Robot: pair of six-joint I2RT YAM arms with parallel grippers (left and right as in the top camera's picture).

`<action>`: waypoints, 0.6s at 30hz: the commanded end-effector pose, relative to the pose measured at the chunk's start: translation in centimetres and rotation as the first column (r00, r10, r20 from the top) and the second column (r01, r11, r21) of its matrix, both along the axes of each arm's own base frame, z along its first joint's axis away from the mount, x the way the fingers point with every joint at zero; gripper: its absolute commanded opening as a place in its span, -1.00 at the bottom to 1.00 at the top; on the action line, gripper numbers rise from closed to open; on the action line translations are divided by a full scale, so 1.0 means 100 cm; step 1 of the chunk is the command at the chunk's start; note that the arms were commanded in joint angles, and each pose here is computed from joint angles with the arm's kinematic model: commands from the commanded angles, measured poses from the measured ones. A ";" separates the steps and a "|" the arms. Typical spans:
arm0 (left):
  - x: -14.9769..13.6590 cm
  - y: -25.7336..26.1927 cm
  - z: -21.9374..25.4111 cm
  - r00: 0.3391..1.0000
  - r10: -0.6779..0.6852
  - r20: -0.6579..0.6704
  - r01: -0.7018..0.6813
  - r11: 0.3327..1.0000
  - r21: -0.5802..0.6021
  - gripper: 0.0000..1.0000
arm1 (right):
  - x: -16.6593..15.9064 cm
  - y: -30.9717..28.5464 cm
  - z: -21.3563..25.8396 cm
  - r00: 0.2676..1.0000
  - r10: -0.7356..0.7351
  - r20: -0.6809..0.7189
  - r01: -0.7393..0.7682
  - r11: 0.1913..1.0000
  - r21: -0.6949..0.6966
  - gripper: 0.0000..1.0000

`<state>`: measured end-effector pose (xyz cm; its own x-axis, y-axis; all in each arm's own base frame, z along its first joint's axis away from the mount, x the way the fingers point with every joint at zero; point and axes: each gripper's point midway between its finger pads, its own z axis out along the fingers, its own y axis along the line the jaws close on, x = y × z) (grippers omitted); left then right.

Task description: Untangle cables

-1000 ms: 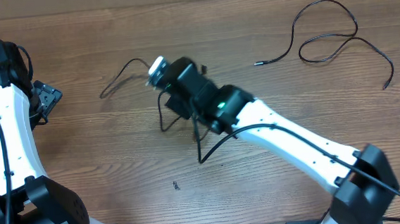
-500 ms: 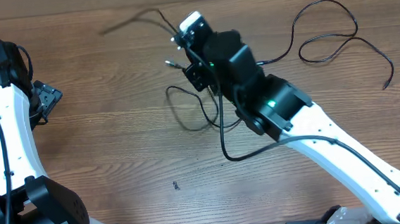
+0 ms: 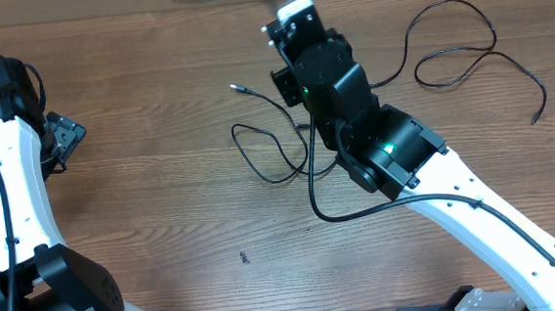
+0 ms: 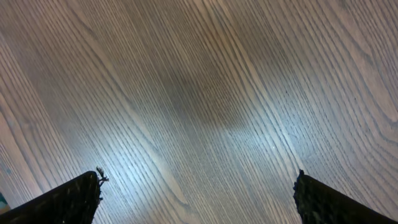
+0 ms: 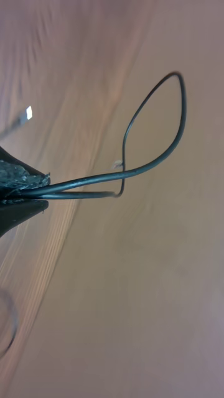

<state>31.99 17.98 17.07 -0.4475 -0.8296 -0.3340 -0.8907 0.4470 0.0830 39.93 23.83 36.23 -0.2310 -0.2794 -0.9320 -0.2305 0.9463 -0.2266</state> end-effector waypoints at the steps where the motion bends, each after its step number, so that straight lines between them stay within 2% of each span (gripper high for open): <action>1: 0.003 0.003 0.003 1.000 0.018 0.012 -0.018 1.000 0.012 0.99 | -0.001 -0.059 0.035 0.962 -0.258 0.092 0.259 0.966 0.001 -0.92; 9: 0.003 0.003 0.003 1.000 0.018 0.012 -0.018 1.000 0.012 0.99 | 0.007 -0.126 0.028 0.901 -0.429 0.063 0.432 0.901 -0.042 -0.92; 18: 0.003 0.003 0.003 1.000 0.018 0.012 -0.018 1.000 0.012 0.99 | 0.016 -0.216 0.013 0.786 -0.618 0.003 0.618 0.786 -0.038 -0.92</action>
